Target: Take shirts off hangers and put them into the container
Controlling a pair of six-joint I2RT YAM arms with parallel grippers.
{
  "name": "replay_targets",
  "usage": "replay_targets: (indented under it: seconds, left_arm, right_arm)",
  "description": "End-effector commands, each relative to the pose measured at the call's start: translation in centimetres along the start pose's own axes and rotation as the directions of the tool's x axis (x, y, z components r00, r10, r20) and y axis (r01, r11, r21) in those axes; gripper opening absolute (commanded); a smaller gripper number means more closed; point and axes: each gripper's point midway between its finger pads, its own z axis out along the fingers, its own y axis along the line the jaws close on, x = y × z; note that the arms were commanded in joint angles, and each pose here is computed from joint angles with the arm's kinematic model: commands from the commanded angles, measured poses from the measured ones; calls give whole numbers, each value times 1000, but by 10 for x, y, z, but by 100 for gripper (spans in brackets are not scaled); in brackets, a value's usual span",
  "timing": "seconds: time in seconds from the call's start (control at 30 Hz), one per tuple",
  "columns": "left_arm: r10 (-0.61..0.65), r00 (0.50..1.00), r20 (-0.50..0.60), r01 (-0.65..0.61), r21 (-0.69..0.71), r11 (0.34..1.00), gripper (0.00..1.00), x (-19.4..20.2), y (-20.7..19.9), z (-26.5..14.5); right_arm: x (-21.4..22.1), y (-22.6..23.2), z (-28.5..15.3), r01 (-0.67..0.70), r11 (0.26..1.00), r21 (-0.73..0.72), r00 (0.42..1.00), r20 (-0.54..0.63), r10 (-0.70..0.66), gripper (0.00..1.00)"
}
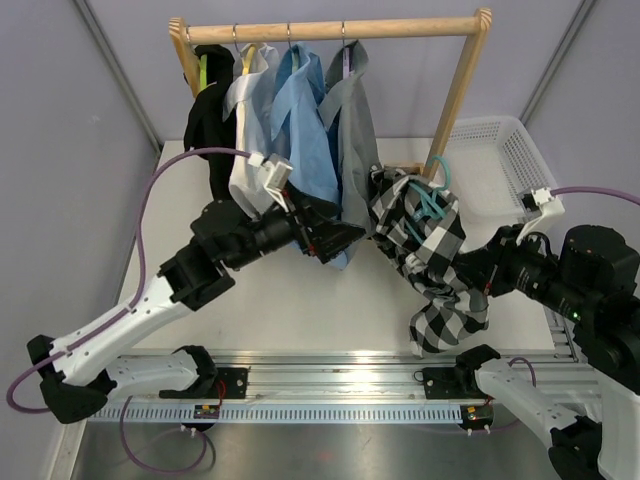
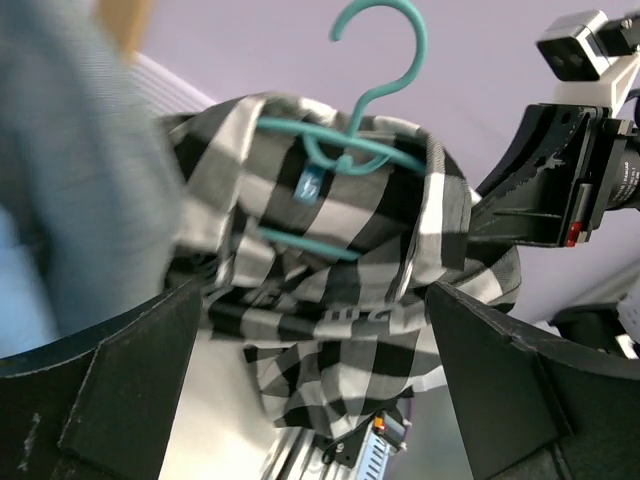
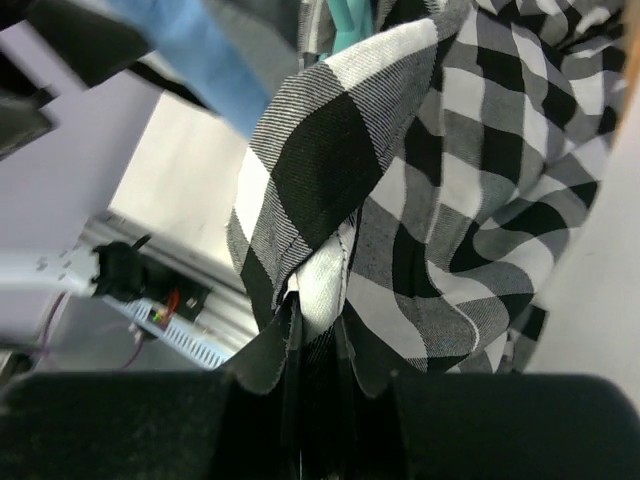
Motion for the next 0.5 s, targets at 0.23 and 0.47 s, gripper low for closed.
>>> replay_targets:
  seconds: [0.23,0.47]
  left_arm:
    - [101,983,155,-133,213,968,99,-22,-76,64]
    - [97,978,186,-146,271,951,98,-14,-105,92]
  right_arm:
    - [18,47,-41,3,966,-258,1000,-26,-10,0]
    - [18,53,-47,6,957,-292,1000,-20,-12,0]
